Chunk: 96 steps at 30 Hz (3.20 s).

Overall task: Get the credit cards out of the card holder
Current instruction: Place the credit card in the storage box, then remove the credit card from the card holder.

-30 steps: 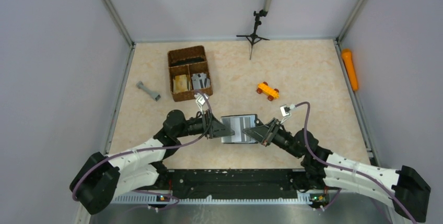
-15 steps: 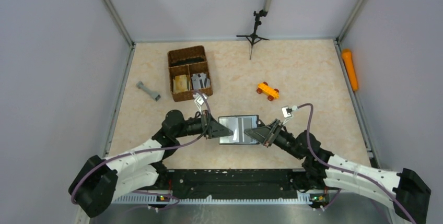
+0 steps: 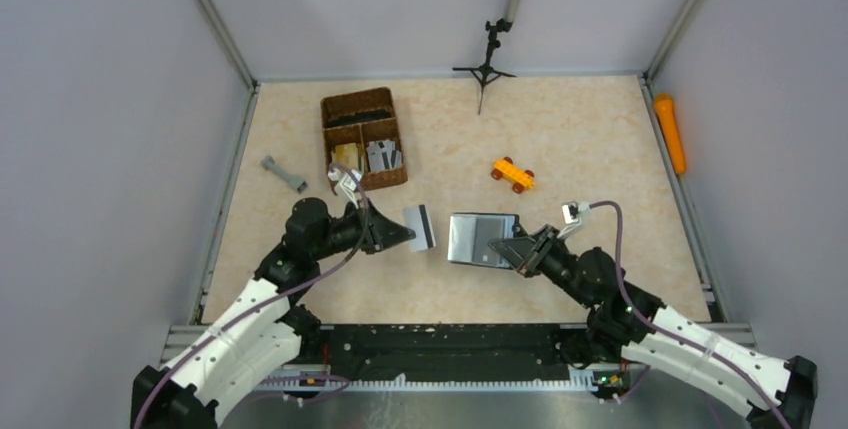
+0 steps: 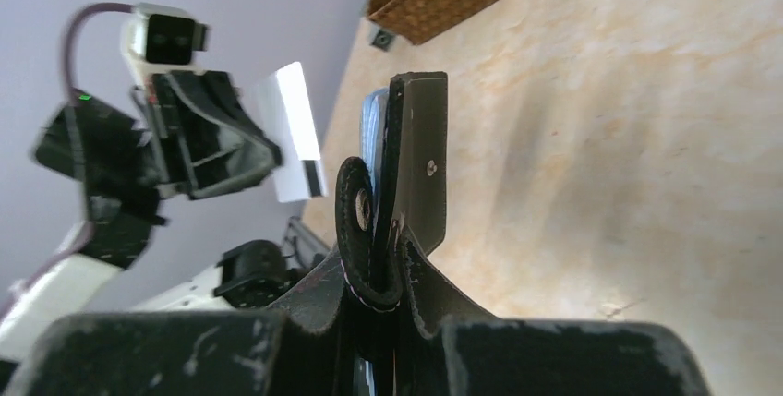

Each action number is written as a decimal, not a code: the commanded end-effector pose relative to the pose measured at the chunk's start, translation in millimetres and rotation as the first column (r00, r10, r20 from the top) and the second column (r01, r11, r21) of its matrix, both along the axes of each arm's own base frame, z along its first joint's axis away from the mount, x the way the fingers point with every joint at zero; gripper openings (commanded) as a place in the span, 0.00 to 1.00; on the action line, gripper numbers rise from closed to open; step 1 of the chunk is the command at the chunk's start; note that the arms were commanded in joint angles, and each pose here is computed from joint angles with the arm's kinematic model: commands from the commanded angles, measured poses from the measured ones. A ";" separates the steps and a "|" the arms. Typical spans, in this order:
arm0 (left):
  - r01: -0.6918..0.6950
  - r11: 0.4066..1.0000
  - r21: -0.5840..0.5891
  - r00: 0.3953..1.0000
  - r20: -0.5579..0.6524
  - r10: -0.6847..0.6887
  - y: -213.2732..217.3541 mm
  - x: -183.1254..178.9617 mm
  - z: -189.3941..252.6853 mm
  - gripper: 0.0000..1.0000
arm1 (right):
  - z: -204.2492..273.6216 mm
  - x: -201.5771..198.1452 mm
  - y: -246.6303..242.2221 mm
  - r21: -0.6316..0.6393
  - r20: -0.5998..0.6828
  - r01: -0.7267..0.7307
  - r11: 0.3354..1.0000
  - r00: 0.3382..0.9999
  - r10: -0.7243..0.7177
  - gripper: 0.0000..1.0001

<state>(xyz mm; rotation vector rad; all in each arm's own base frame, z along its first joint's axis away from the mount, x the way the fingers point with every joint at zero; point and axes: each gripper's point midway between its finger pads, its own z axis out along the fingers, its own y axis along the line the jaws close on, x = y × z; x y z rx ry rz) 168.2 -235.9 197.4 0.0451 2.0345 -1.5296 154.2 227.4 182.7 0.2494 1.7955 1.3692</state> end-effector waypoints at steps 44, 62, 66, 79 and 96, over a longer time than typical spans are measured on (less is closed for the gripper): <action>-0.169 0.784 0.597 0.942 -0.137 0.307 71.9 299.3 -68.7 0.00 | 20.6 63.9 -26.9 -0.516 0.333 0.284 0.808 0.936 -0.116 0.00; -0.247 0.655 0.714 0.909 -0.063 0.412 109.3 266.5 -58.7 0.56 | 16.6 71.4 -24.0 -0.559 0.281 0.274 0.782 0.951 -0.132 0.00; -0.267 0.709 0.653 0.926 -0.031 0.377 98.9 246.8 -30.6 0.56 | 29.7 68.2 -15.7 -0.513 0.281 0.249 0.822 0.953 -0.113 0.00; 0.029 0.969 0.246 0.993 0.107 -0.057 -22.5 114.4 36.9 0.99 | 60.0 56.4 34.6 -0.247 0.219 0.064 0.967 0.976 -0.009 0.00; 0.186 0.971 -0.152 0.977 0.136 -0.166 -30.1 59.8 20.0 0.96 | 46.8 56.0 55.5 -0.001 0.079 -0.038 0.999 0.996 0.038 0.00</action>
